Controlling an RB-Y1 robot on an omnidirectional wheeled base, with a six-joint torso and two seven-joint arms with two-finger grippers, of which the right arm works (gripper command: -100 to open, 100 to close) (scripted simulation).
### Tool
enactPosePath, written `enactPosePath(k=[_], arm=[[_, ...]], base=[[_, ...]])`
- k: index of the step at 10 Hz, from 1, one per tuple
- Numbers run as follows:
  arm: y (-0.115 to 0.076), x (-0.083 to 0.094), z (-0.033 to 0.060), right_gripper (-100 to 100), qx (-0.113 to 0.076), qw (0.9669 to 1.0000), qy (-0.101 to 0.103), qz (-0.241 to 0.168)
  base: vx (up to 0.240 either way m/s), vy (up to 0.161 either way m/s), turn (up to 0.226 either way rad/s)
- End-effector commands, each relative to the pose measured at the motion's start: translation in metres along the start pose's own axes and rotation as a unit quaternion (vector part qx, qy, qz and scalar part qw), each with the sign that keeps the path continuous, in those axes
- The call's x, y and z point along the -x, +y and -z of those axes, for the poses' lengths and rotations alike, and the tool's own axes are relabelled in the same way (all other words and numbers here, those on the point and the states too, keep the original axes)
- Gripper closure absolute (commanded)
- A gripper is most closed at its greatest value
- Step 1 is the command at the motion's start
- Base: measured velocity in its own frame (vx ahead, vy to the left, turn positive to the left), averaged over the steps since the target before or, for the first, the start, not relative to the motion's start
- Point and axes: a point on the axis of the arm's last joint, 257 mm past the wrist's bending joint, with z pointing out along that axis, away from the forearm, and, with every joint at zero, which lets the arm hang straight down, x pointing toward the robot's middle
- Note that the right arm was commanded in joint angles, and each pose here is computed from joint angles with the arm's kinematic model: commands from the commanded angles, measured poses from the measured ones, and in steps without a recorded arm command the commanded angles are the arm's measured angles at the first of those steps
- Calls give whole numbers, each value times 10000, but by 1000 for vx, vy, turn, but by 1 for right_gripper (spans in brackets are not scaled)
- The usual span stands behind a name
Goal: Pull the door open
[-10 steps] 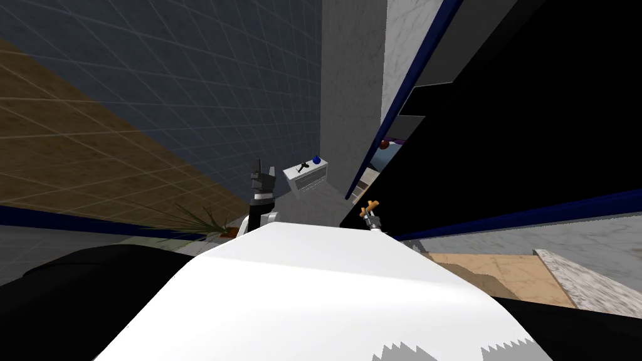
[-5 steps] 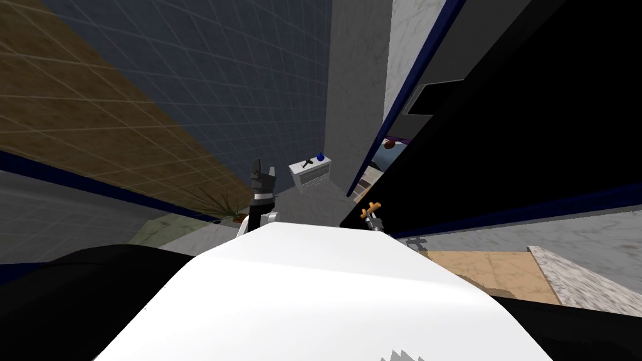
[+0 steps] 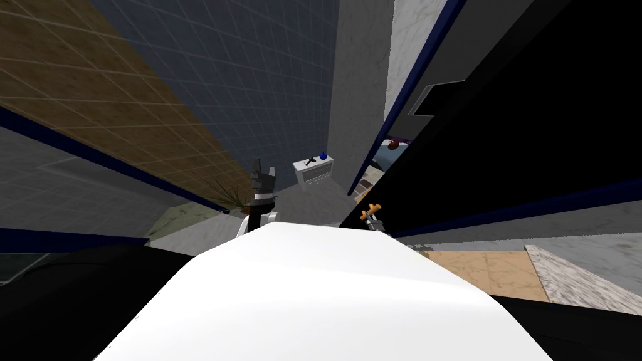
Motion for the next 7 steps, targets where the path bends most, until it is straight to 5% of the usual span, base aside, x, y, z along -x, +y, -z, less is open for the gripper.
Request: enactPosePath(k=[1, 7], arm=[[-8, 8, 36, 100, -38, 10000, -5, -11], [12, 6, 157, 100, -196, 9998, 3, -8]], base=[[-190, -65, 146], [-195, -56, 133]])
